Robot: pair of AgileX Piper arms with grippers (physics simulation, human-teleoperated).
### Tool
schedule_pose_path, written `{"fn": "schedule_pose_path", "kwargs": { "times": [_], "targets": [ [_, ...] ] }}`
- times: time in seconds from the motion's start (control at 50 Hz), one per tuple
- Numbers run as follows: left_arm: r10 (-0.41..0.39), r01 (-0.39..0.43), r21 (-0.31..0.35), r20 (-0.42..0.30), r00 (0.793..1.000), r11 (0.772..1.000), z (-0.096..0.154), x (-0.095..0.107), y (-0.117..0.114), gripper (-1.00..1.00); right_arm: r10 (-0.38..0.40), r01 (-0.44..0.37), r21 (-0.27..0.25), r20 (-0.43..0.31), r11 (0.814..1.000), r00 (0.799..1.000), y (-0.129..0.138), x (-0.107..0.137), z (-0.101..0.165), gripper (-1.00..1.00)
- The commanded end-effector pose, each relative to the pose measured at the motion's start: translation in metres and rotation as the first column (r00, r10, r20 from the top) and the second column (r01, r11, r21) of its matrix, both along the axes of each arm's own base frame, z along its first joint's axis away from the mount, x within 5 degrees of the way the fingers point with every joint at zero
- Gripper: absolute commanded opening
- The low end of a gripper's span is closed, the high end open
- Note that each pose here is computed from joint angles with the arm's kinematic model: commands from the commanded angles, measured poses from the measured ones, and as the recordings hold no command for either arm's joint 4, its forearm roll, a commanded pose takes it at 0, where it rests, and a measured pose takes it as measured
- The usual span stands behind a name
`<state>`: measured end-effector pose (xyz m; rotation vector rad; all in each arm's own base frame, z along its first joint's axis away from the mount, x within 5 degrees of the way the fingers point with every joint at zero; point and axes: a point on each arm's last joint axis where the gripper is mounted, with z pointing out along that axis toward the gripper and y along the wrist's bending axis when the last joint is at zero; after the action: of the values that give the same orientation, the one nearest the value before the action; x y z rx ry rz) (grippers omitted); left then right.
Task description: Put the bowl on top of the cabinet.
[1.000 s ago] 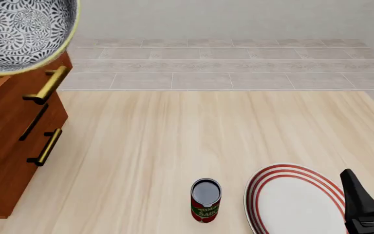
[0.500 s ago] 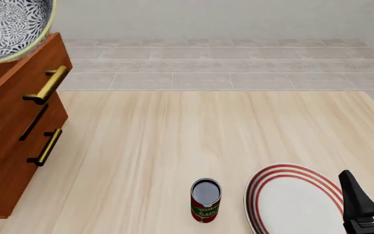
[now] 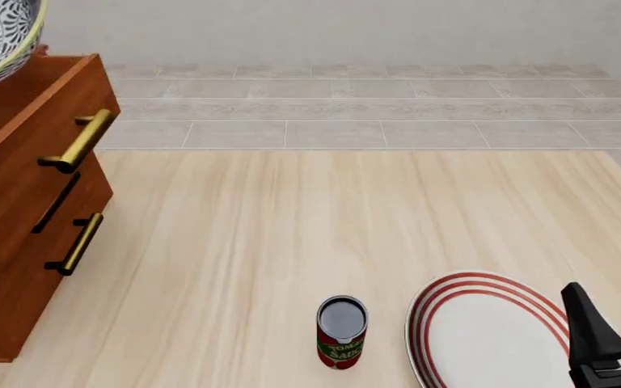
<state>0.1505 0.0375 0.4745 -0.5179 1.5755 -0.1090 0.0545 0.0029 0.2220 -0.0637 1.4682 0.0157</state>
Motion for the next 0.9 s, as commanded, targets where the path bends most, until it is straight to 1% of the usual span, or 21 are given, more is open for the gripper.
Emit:
{"fn": "schedule_pose_path", "kwargs": {
  "times": [0.02, 0.1, 0.34, 0.48, 0.58, 0.76, 0.9],
  "targets": [
    [0.034, -0.033, -0.029, 0.020, 0.999, 0.999, 0.006, -0.002, 0.005, -1.00, 0.002, -0.002, -0.002, 0.002, 1.000, 1.000, 0.000, 0.000, 0.001, 1.00],
    [0.038, -0.037, -0.031, 0.021, 0.999, 0.999, 0.007, -0.001, 0.005, -1.00, 0.002, -0.002, -0.003, 0.003, 1.000, 1.000, 0.000, 0.000, 0.002, 1.00],
    [0.050, -0.050, -0.039, 0.000, 0.999, 0.998, 0.004, 0.012, 0.011, -1.00, 0.005, -0.005, -0.005, 0.006, 1.000, 1.000, 0.000, -0.001, 0.005, 1.00],
    [0.083, -0.083, -0.046, -0.005, 0.997, 0.995, 0.006, 0.016, 0.019, -1.00, 0.004, -0.004, -0.008, 0.010, 1.000, 1.000, 0.000, -0.001, 0.006, 1.00],
    [0.114, -0.114, -0.063, -0.009, 0.993, 0.991, 0.004, 0.021, 0.026, -1.00, 0.005, -0.005, -0.008, 0.008, 1.000, 1.000, 0.000, -0.001, 0.005, 1.00],
    [0.131, -0.132, -0.067, -0.022, 0.991, 0.989, 0.000, 0.028, 0.032, -1.00, 0.004, -0.004, -0.008, 0.008, 1.000, 1.000, 0.000, -0.001, 0.004, 1.00],
    [0.156, -0.157, -0.064, -0.026, 0.987, 0.986, 0.000, 0.030, 0.038, -1.00, 0.004, -0.004, -0.008, 0.006, 1.000, 1.000, 0.000, -0.001, 0.003, 1.00]
  ]
}}
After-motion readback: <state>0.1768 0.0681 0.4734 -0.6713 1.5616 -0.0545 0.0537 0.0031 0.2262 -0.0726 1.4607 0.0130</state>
